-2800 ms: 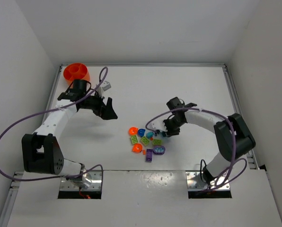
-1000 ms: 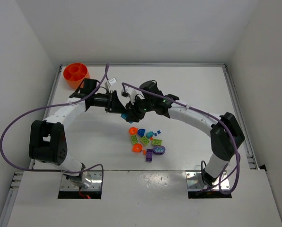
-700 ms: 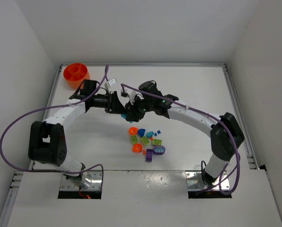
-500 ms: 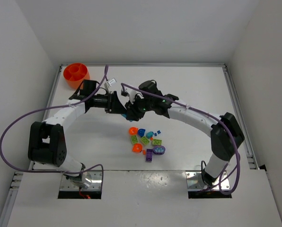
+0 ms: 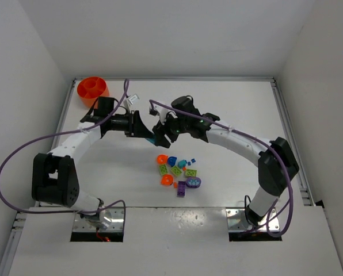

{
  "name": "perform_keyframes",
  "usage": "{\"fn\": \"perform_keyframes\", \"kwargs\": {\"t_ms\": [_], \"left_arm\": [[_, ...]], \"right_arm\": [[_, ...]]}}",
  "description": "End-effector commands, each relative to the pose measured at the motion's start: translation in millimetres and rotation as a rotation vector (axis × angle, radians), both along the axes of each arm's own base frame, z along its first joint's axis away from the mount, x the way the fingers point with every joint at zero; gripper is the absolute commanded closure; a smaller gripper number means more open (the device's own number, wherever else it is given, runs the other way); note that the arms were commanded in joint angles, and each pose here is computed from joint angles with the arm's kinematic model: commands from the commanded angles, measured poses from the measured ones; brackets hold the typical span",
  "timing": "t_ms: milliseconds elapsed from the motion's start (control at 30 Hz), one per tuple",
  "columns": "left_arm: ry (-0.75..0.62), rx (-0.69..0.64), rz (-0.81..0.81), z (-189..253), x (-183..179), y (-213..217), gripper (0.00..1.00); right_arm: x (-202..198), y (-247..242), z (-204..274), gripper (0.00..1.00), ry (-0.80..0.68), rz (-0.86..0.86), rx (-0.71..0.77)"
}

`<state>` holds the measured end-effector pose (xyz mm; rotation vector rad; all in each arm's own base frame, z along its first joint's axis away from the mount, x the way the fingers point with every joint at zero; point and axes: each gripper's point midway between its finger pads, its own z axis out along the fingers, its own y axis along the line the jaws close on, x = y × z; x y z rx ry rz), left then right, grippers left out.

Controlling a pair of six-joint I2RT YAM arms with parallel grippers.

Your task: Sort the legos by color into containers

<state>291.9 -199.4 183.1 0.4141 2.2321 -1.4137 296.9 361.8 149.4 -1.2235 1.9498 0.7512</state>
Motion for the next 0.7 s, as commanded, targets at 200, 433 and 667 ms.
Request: {"fn": "perform_keyframes", "kwargs": {"t_ms": [200,433,667], "left_arm": [[-0.312,0.338,0.381,44.2,63.5,90.9,0.98],[-0.327,0.623,0.710,60.3,131.2,186.1,1.00],[-0.275,0.653,0.931,67.0,174.5,238.9,1.00]], "right_arm": [[-4.8,-68.6,35.3,0.26,-0.086,0.017,-0.018],[-9.2,-140.7,-13.3,0.21,-0.107,-0.106,-0.168],[-20.4,-202.7,-56.9,0.17,-0.108,-0.260,-0.272]]}}
